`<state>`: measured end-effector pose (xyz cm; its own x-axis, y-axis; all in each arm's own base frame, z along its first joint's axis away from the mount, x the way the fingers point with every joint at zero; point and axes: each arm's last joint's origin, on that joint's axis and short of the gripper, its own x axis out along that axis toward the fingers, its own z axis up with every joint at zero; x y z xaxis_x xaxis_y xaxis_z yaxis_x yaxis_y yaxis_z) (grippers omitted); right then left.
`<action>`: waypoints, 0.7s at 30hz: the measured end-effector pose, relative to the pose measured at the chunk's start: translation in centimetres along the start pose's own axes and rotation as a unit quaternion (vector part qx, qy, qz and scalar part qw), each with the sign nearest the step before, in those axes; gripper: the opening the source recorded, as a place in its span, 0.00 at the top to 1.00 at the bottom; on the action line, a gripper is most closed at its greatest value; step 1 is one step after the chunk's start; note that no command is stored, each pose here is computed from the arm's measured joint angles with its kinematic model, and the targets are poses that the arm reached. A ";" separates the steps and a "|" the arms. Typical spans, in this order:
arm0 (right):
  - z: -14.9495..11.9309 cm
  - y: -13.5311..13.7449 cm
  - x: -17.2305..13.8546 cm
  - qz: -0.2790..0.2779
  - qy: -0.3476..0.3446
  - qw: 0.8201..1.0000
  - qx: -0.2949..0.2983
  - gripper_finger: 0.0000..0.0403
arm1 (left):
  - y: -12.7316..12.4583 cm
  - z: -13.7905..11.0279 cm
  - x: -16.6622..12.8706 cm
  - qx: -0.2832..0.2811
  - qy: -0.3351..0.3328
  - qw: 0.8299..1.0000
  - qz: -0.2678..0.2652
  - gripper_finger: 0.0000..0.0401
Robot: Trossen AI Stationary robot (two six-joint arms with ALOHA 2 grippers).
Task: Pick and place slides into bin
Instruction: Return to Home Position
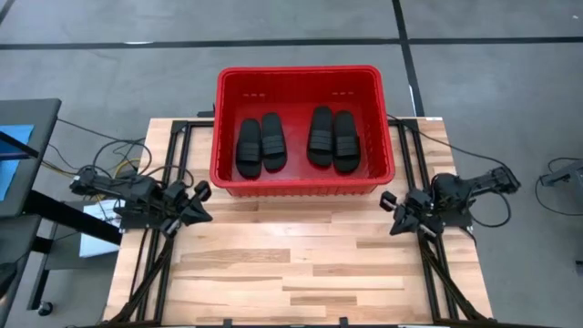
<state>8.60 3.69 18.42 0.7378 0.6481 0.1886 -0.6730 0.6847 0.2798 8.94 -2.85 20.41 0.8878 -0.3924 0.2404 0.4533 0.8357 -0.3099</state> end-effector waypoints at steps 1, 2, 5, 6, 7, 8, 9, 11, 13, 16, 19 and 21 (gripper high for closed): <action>-0.2 -0.1 0.0 -0.007 0.006 1.000 -0.003 1.00 | -0.1 0.1 0.0 0.000 -0.003 1.000 -0.003 1.00; -0.4 -0.1 0.0 -0.019 0.013 1.000 -0.005 1.00 | -0.1 0.1 0.0 0.000 -0.004 1.000 -0.004 1.00; -1.1 -0.6 0.0 -0.072 0.036 0.997 -0.014 1.00 | -0.1 0.0 0.0 -0.003 -0.001 1.000 -0.004 1.00; -1.3 -0.7 0.0 -0.092 0.042 0.995 -0.017 1.00 | -0.1 0.0 0.0 -0.007 0.000 1.000 -0.004 1.00; -1.4 -0.8 -0.1 -0.110 0.044 0.993 -0.019 1.00 | -0.1 0.0 0.0 -0.013 0.000 1.000 -0.002 1.00; -1.4 -0.9 -0.1 -0.124 0.041 0.991 -0.025 1.00 | -0.1 0.0 0.0 -0.021 0.000 1.000 0.001 1.00; -1.4 -0.9 -0.1 -0.128 0.040 0.990 -0.034 1.00 | -0.1 -0.1 0.0 -0.027 0.001 1.000 0.004 1.00; -1.4 -0.8 0.0 -0.126 0.043 0.990 -0.042 1.00 | 0.0 -0.2 0.0 -0.043 0.007 0.999 0.008 1.00; -1.4 -0.8 0.0 -0.123 0.044 0.991 -0.041 1.00 | 0.1 -0.4 0.0 -0.058 0.017 0.998 0.012 1.00; -1.4 -0.7 0.0 -0.120 0.043 0.992 -0.020 1.00 | 0.2 -0.8 0.0 -0.067 0.035 0.997 0.025 1.00; -1.5 -0.6 0.1 -0.115 0.042 0.992 0.004 1.00 | 0.4 -1.2 -0.1 -0.065 0.053 0.996 0.042 1.00; -1.5 -0.5 0.1 -0.111 0.043 0.993 0.015 1.00 | 0.6 -1.6 -0.1 -0.067 0.073 0.994 0.050 1.00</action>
<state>8.93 3.90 16.85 0.8598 0.5092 0.0393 -0.4916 0.8043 0.3339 9.21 -2.93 18.73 0.9266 -0.3697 0.0688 0.3599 0.8187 -0.4474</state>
